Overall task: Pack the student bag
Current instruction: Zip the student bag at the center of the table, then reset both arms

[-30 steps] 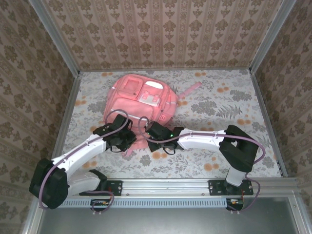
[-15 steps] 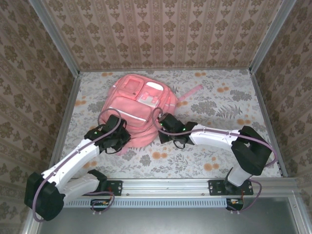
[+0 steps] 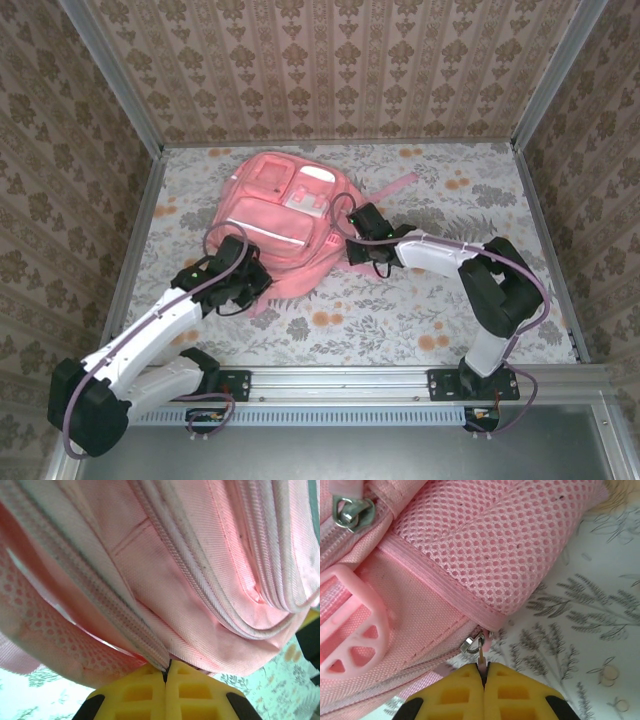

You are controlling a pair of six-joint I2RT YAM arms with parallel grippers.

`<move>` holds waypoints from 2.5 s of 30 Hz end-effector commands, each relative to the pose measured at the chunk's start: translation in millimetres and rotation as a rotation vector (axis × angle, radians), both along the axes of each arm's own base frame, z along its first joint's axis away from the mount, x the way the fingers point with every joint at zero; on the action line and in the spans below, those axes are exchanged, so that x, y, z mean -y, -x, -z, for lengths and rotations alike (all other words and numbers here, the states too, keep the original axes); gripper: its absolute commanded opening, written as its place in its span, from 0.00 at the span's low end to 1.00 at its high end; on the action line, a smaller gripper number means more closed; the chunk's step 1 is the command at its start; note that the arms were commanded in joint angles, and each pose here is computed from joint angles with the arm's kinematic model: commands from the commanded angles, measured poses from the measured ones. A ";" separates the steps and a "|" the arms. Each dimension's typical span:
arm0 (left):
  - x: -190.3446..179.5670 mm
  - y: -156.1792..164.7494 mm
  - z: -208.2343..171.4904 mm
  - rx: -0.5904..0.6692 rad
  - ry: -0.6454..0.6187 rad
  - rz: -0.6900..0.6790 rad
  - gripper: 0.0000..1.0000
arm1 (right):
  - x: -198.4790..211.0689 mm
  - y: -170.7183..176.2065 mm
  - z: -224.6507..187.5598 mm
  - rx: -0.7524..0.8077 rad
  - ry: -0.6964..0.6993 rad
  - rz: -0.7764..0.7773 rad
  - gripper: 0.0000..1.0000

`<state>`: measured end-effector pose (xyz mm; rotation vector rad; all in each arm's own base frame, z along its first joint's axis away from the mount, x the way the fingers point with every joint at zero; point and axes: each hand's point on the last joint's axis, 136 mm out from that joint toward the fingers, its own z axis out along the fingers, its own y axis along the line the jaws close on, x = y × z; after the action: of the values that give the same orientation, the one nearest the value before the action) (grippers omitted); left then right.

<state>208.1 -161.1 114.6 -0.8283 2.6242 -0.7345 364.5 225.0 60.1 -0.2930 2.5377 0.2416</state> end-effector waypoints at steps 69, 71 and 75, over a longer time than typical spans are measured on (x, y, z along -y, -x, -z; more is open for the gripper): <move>-167.2 -189.7 19.7 0.822 -0.915 0.200 1.00 | 247.8 -30.7 -40.1 0.661 0.088 0.469 1.00; -166.8 -189.6 19.8 0.824 -0.916 0.202 1.00 | 247.7 -30.2 -40.3 0.660 0.088 0.469 1.00; -165.3 -189.5 19.5 0.825 -0.921 0.207 1.00 | 247.8 -29.8 -39.7 0.659 0.089 0.469 1.00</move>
<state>394.0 7.8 84.7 0.0088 1.9694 0.1443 386.4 -26.6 87.9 0.1809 1.9319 -0.1603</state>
